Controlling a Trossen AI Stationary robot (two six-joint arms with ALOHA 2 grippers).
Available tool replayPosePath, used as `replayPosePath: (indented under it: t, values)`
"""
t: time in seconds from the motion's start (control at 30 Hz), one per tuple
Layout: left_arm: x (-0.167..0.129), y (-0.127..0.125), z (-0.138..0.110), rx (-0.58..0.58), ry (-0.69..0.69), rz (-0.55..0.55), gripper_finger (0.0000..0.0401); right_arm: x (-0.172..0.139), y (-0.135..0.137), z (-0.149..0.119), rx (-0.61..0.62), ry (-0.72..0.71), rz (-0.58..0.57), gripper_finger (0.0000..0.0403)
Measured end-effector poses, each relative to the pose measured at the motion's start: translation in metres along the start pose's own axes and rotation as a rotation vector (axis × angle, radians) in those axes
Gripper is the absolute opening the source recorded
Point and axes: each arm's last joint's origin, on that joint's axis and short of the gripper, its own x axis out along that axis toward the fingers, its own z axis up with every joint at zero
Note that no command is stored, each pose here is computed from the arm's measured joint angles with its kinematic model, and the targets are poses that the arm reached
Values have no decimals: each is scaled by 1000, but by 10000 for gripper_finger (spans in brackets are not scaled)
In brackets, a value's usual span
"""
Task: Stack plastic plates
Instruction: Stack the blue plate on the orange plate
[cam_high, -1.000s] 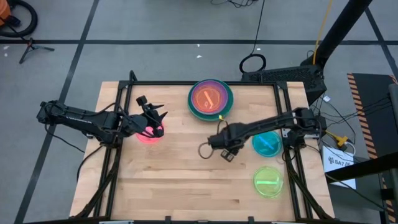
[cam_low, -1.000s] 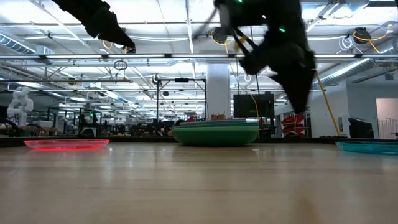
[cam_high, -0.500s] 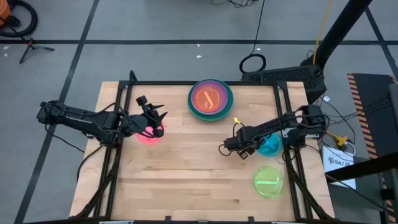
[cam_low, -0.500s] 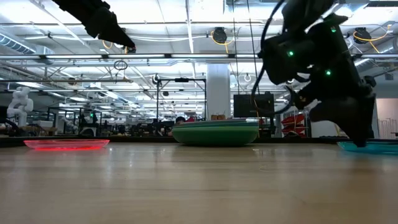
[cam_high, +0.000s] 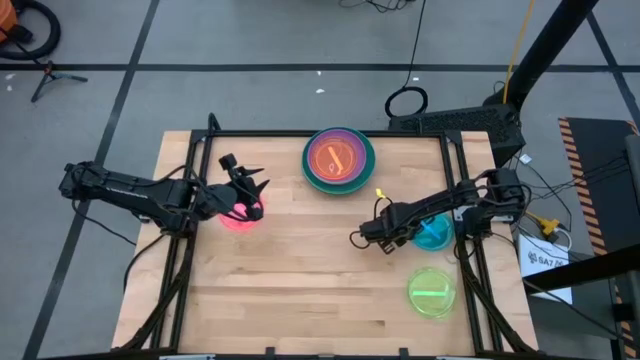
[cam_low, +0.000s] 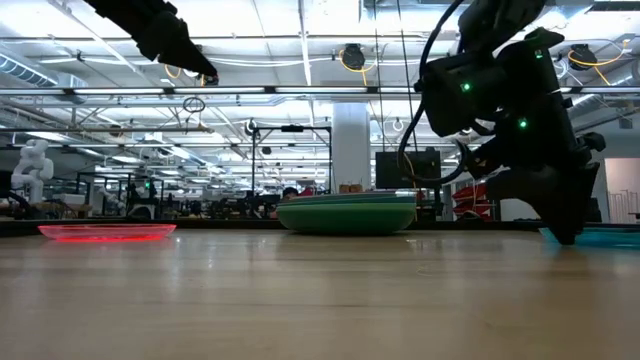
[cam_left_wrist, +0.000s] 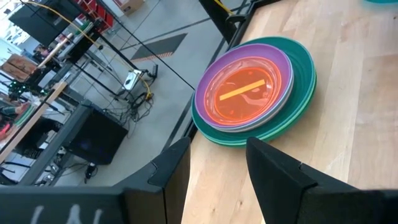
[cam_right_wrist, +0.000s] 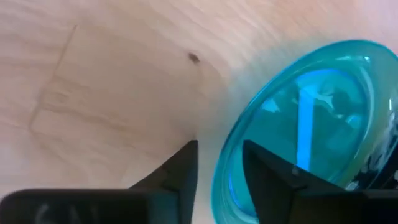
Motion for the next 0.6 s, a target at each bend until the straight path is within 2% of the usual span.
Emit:
replayPosePath:
  t: [0.33, 0.6]
  values:
    - [0, 0, 0, 1, 1, 0, 163, 0, 4, 3, 6, -39, 32, 12]
    - [0, 0, 0, 7, 0, 0, 163, -6, 5, 1, -22, -37, 20, 3]
